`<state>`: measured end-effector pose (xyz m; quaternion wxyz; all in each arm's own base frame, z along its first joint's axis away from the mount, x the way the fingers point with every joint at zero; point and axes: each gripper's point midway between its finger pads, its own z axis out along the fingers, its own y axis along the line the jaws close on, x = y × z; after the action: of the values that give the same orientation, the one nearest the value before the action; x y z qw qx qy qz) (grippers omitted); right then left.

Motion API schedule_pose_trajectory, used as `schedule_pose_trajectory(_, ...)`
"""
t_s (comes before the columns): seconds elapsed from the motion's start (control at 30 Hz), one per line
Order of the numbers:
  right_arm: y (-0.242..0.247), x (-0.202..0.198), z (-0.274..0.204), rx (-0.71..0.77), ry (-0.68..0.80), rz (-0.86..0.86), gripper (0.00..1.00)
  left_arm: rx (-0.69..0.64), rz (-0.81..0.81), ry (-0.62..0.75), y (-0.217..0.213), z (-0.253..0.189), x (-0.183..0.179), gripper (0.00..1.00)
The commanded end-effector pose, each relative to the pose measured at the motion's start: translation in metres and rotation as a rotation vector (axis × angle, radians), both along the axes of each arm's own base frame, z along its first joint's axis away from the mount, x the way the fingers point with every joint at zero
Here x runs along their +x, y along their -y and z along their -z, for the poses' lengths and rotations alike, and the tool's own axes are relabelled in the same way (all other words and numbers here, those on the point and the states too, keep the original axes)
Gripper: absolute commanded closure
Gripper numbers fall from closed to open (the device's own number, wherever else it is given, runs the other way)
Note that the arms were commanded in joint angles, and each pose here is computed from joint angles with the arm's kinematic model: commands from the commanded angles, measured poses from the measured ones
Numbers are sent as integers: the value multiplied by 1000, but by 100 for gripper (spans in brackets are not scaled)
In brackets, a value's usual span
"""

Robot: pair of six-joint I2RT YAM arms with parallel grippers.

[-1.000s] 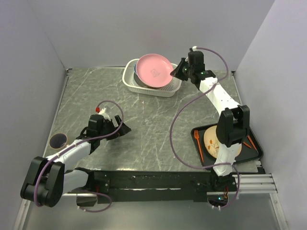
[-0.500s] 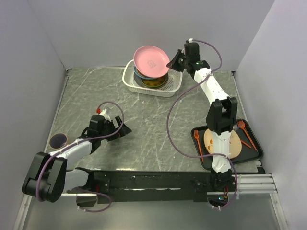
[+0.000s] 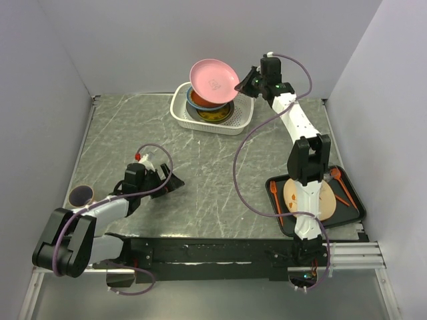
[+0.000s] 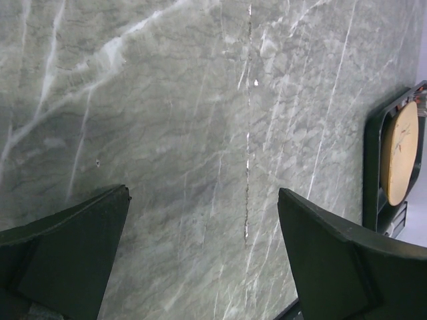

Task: Place the plates into the plastic bin on the countertop
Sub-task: Place the plate in the plastic bin.

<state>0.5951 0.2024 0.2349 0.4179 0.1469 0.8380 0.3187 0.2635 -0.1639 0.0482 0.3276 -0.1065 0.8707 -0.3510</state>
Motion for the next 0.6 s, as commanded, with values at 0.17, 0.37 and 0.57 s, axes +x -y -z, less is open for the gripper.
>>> schedule_pose_trajectory(0.17, -9, 25, -16, 89, 69, 18, 100, -46, 17, 16, 5, -7, -3, 1)
schedule_pose_trajectory(0.37, -18, 37, 3, 108, 46, 6, 99, -58, 22, 14, 6, -7, -7, 1)
schedule_pose_trajectory(0.57, -22, 39, 24, 96, 18, 11, 96, -60, 30, 15, 6, -7, -10, 1)
